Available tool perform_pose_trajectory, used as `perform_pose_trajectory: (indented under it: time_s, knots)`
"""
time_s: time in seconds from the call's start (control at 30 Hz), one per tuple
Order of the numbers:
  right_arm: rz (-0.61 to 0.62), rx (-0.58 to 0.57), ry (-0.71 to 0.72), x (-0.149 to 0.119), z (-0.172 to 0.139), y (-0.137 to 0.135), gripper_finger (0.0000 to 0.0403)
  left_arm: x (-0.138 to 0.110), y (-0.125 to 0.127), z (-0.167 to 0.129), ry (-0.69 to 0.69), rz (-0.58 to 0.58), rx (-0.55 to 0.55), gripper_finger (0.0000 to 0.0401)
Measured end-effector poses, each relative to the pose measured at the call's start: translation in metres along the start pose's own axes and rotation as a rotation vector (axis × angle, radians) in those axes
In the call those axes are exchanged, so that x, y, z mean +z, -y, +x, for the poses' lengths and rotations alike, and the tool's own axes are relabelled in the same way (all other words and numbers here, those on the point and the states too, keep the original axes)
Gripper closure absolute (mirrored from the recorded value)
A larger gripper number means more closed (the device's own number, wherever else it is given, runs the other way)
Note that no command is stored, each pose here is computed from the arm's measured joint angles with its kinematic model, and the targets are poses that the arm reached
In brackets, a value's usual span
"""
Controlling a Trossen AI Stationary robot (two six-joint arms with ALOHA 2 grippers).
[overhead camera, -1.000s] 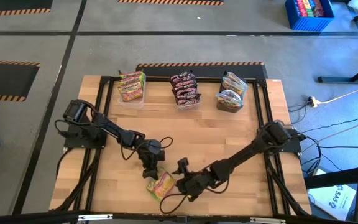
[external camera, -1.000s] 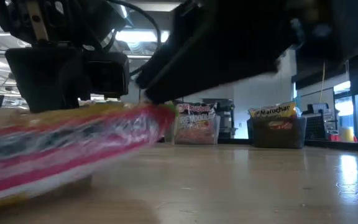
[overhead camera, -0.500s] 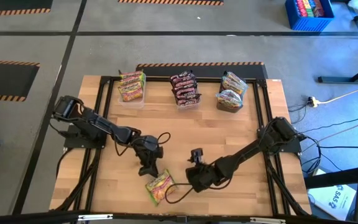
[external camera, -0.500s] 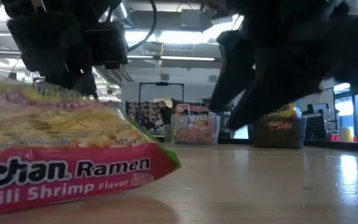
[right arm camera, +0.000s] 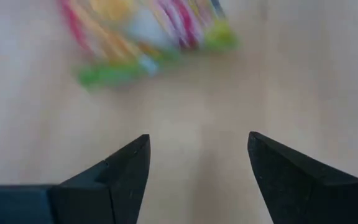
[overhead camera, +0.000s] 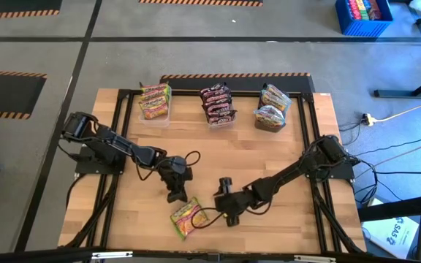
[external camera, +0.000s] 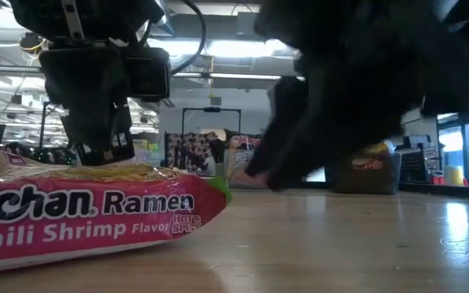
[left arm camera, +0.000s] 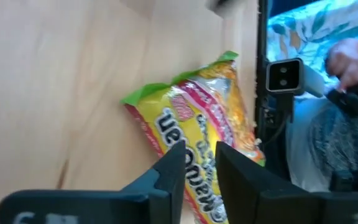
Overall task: Sort Maruchan noodles
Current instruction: Put the green noodle pack into the left transparent bin
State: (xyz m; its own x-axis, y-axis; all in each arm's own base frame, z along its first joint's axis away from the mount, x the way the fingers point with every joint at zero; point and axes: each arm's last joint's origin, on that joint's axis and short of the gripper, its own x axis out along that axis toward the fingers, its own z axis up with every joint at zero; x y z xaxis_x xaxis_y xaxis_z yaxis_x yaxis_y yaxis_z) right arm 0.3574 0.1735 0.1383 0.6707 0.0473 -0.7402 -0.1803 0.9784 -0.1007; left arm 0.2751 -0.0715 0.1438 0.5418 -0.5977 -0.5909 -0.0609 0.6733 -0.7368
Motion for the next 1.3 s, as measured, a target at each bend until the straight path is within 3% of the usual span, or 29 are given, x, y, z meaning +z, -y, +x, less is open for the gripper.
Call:
perform_pose_trajectory:
  time_s: [0.2,0.47,0.57,0.73,0.93,1.1,1.3]
  knots:
    - [0.096,0.146,0.236,0.023,-0.001,-0.007,0.0149,-0.009,0.007,0.007,0.015,0.075,0.049,0.0263]
    - [0.037,0.228,0.346,0.027,0.011,-0.033,0.0149,-0.031,0.022,0.02,-0.014,0.083,0.088,0.0183]
    - [0.007,0.23,0.351,0.028,0.018,-0.044,0.0149,-0.037,0.028,0.023,-0.032,0.117,0.068,0.018]
    - [-0.043,0.204,0.348,0.028,0.031,-0.051,0.0149,-0.039,0.028,0.024,-0.037,0.077,0.076,0.0179]
    - [-0.109,0.187,0.337,0.026,0.049,-0.056,0.0149,-0.049,0.007,0.02,-0.05,-0.065,0.129,0.0179]
    - [-0.153,0.148,0.333,0.023,0.061,-0.058,0.0149,-0.052,0.0,0.018,0.032,-0.131,0.002,0.0179]
    - [-0.156,0.103,0.314,0.019,0.066,-0.058,0.0149,-0.059,-0.006,0.018,0.034,-0.182,-0.015,0.0179]
